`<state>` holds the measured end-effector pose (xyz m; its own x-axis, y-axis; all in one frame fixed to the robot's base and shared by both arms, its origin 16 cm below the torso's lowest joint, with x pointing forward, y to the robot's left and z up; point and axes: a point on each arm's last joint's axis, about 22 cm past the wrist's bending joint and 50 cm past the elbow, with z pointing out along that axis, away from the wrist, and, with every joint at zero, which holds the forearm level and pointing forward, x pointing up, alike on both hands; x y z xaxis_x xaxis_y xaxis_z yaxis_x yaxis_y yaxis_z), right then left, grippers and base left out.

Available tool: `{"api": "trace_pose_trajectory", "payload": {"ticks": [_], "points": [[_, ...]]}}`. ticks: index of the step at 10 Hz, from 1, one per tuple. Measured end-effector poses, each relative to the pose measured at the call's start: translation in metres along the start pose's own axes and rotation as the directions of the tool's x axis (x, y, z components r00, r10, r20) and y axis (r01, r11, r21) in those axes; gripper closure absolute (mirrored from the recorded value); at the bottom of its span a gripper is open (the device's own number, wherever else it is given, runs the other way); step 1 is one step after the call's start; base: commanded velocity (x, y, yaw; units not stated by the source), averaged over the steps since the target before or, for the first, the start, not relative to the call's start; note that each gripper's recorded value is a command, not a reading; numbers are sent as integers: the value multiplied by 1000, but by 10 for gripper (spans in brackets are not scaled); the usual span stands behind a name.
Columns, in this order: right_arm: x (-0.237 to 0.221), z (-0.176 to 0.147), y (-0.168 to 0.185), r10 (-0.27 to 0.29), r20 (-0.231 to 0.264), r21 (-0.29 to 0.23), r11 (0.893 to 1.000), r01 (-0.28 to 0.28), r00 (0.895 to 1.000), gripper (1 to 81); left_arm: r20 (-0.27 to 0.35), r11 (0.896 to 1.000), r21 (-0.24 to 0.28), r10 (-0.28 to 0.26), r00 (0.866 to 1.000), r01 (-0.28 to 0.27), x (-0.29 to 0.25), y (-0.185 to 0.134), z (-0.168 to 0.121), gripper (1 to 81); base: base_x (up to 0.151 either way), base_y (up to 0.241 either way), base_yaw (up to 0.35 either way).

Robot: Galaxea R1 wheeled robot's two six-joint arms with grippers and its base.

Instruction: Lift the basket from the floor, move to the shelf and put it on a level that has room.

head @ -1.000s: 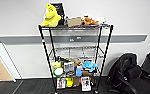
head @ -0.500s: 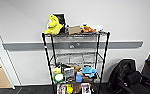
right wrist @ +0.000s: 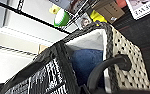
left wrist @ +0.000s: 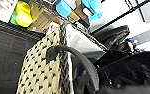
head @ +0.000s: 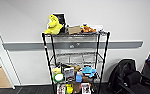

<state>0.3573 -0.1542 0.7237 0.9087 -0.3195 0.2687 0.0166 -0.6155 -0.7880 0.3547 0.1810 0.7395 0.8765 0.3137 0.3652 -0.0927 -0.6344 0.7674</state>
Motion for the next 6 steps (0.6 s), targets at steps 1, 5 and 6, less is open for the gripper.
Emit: {"api": "trace_pose_trajectory", "payload": {"ticks": [1, 5, 6], "points": [[8, -1, -5, -23, 8, 1, 1000, 23, 1000, 811, -6, 1000, -8, 8, 1000, -8, 5, 5, 2, 811, 0, 0, 0], [37, 1, -29, -73, 18, 15, 997, 72, 997, 811, -20, 1000, -15, 24, 1000, -24, 15, 10, 3, 811, 18, 0, 0], [38, -1, -32, -79, 22, 15, 997, 79, 997, 811, -15, 1000, -13, 22, 1000, -22, 10, 9, 2, 811, 81, 0, 0]]}}
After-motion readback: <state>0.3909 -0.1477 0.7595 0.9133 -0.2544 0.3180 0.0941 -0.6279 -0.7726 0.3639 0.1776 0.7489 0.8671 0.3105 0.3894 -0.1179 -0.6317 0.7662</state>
